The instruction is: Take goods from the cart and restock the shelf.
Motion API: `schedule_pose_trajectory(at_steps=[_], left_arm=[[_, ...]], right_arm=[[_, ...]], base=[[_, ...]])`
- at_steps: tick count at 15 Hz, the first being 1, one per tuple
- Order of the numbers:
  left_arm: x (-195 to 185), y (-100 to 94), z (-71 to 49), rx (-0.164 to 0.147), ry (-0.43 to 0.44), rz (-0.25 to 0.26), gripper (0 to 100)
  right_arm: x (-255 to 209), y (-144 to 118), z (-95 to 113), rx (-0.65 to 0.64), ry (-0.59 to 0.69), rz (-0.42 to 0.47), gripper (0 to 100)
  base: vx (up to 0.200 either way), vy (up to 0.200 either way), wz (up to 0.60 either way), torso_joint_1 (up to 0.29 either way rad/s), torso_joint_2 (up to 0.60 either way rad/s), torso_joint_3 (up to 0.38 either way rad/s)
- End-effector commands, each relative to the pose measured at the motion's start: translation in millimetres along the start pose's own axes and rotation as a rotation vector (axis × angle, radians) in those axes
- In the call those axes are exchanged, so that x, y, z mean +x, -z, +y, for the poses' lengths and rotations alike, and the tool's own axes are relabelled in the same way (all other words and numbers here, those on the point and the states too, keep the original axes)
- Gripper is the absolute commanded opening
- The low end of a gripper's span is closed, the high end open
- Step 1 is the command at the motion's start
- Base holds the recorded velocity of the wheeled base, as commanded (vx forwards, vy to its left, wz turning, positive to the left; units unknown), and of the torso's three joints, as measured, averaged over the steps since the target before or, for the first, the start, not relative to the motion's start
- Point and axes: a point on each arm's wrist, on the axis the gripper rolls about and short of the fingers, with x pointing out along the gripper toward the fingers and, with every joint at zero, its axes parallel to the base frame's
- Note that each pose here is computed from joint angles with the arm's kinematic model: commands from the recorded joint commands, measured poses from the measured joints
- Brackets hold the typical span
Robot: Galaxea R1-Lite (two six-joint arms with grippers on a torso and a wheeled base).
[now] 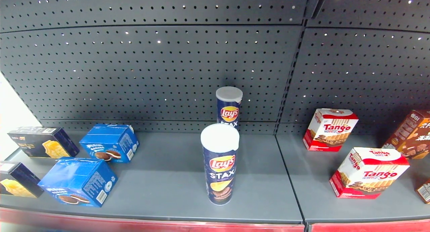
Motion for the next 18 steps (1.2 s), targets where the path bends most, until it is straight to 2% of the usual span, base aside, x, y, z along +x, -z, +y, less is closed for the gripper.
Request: schedule_pose_trajectory(at_steps=[1,2,4,6,7,9,10,11,12,13,14,15,18], left_arm=[[0.1,-0.1,0.0,0.000,0.001,0.002,100],[0.1,-0.1,0.0,0.000,0.001,0.002,100],[0.1,-0.1,0.0,-0.003,0.001,0.002,100],[0.1,-0.1,0.0,-0.003,0.001,0.002,100],[0.1,-0.1,0.0,-0.005,0.001,0.002,100],[0.1,-0.1,0.0,-0.005,0.001,0.002,100],[0.1,-0.1,0.0,-0.006,-0.001,0.002,100],[0.1,-0.1,0.0,-0.006,-0.001,0.002,100],[0.1,-0.1,0.0,-0.006,-0.001,0.002,100],[0.1,-0.1,0.0,-0.005,-0.001,0.002,100],[0.1,-0.1,0.0,-0.005,0.001,0.002,100],[0.1,-0.1,0.0,-0.005,0.001,0.002,100],[0.1,-0.1,0.0,-0.002,0.001,0.002,100]], right_arm=[[0.2,0.0,0.9,0.003,-0.039,0.007,100],[0.0,-0.1,2.2,-0.006,-0.096,0.010,100],[-0.3,-0.6,2.2,0.000,-0.097,0.013,100],[-0.2,-0.3,-2.0,0.024,0.090,0.008,100],[0.1,0.0,-2.7,0.024,0.121,0.002,100],[0.1,-0.3,-2.2,-0.031,0.099,0.003,100],[0.1,0.6,-3.3,-0.039,0.147,0.009,100],[-0.6,0.6,-6.5,-0.038,0.292,0.008,100],[-1.1,0.2,-7.5,-0.038,0.340,0.006,100],[-0.7,0.5,-6.7,-0.038,0.303,0.007,100],[0.2,1.2,-2.9,0.005,0.127,0.009,100],[0.3,5.5,-0.9,0.005,0.036,0.054,100],[0.2,6.7,-0.8,-0.032,0.029,0.067,100]], base=[[0.000,0.000,0.00,0.000,0.00,0.000],[0.000,0.000,0.00,0.000,0.00,0.000],[0.000,0.000,0.00,0.000,0.00,0.000],[0.000,0.000,0.00,0.000,0.00,0.000],[0.000,0.000,0.00,0.000,0.00,0.000],[0.000,0.000,0.00,0.000,0.00,0.000],[0.000,0.000,0.00,0.000,0.00,0.000],[0.000,0.000,0.00,0.000,0.00,0.000],[0.000,0.000,0.00,0.000,0.00,0.000],[0.000,0.000,0.00,0.000,0.00,0.000],[0.000,0.000,0.00,0.000,0.00,0.000],[0.000,0.000,0.00,0.000,0.00,0.000],[0.000,0.000,0.00,0.000,0.00,0.000]])
